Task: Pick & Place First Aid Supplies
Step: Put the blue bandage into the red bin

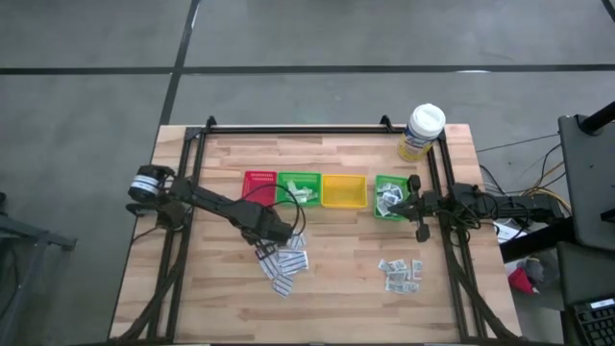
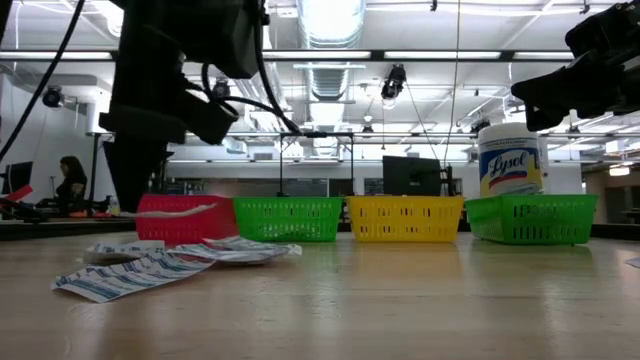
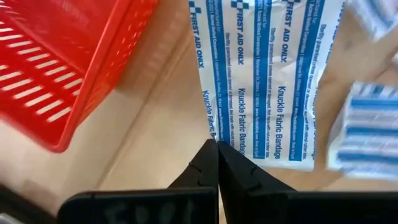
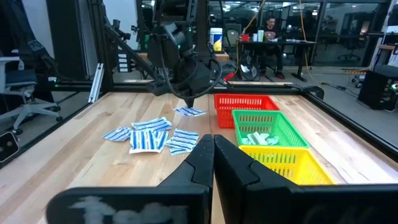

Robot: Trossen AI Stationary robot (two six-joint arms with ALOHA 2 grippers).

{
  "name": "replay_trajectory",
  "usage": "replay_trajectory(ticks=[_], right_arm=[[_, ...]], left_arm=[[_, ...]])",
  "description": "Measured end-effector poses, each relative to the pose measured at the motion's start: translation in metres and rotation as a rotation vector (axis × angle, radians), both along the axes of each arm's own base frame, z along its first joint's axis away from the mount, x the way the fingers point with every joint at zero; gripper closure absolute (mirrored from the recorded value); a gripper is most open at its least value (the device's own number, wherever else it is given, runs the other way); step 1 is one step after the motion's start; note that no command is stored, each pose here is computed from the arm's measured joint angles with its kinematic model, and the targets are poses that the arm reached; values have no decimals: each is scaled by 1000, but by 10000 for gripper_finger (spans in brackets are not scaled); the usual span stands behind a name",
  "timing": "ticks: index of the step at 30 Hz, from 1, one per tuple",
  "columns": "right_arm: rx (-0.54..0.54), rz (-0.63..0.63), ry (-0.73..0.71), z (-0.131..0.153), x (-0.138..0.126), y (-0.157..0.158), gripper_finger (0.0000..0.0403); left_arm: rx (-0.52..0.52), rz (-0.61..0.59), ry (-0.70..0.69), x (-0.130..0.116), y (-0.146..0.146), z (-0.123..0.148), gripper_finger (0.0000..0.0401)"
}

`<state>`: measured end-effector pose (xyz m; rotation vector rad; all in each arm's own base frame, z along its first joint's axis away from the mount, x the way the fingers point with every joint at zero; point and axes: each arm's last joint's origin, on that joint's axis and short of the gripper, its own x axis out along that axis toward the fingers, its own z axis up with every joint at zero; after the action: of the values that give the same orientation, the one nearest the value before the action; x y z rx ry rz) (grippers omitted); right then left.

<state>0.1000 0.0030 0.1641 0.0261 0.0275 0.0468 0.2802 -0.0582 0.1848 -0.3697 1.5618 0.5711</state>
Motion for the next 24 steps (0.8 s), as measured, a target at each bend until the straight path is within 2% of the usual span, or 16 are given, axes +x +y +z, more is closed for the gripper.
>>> replay_trajectory(ticks=[5, 8, 12, 15, 24], right_arm=[[0, 1, 0, 0, 0, 0, 394], [-3, 1, 0, 0, 0, 0, 394], [-2, 0, 0, 0, 0, 0, 394], [-2, 0, 0, 0, 0, 0, 394], [0, 1, 0, 0, 0, 0, 394]], left_arm=[[-12, -198, -31, 1, -14, 0, 401], [4, -303, -115, 7, -24, 0, 401], [105, -387, -274, 20, -33, 2, 401], [188, -345, -367, 28, -32, 5, 401], [400, -2, -569, 29, -16, 27, 401]])
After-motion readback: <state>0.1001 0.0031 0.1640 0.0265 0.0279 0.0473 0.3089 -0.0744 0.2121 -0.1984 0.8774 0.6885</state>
